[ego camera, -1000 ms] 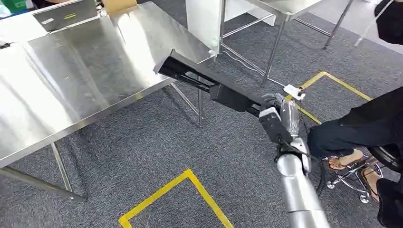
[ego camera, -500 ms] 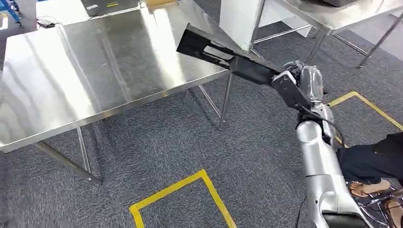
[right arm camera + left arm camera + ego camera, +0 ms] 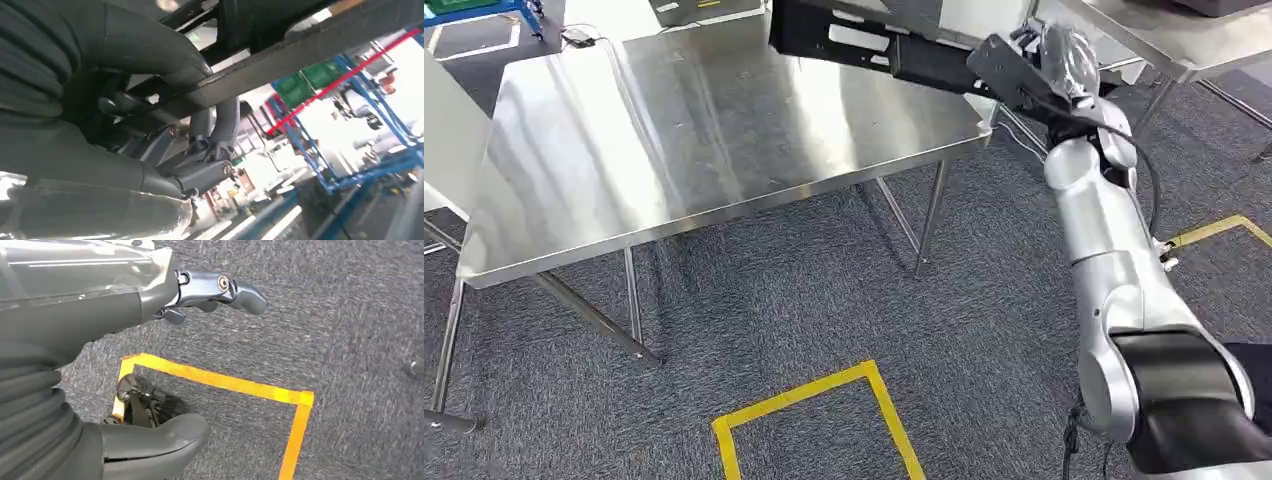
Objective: Take the parts from the cabinet and place them on the table.
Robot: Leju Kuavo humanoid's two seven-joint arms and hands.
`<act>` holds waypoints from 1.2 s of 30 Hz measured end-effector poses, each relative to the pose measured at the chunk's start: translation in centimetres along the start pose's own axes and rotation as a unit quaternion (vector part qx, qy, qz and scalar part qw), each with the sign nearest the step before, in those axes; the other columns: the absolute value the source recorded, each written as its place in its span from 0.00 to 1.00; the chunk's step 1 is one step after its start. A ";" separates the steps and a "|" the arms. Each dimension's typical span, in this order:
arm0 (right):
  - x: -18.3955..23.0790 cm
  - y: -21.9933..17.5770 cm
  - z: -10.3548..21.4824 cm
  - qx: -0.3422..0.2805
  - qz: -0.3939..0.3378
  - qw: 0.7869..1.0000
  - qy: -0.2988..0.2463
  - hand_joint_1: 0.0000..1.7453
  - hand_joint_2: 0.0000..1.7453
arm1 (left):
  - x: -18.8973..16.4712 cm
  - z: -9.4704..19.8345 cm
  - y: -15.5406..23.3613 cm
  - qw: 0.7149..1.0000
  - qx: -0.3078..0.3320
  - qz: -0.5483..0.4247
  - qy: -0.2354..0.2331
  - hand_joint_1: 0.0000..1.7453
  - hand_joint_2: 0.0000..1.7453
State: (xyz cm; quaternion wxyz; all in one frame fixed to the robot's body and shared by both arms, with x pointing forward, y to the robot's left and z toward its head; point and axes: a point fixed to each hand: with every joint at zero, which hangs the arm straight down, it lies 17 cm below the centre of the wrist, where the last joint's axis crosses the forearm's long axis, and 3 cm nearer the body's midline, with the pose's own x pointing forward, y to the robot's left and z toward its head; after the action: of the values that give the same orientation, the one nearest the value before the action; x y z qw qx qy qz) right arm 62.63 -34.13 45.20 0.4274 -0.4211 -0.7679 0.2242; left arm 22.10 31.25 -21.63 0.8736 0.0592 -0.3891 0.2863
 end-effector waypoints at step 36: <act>11.4 3.6 -5.1 0.084 0.020 0.994 -0.066 1.00 1.00 | 0.5 -0.4 0.2 1.000 0.005 0.004 -0.001 0.00 1.00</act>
State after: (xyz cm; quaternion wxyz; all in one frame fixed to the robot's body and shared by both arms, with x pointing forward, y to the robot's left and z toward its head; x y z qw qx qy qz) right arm 65.44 -22.70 50.72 0.4049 -0.3835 -0.7642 0.3239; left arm 22.45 31.78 -21.56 0.8719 0.0617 -0.3885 0.2918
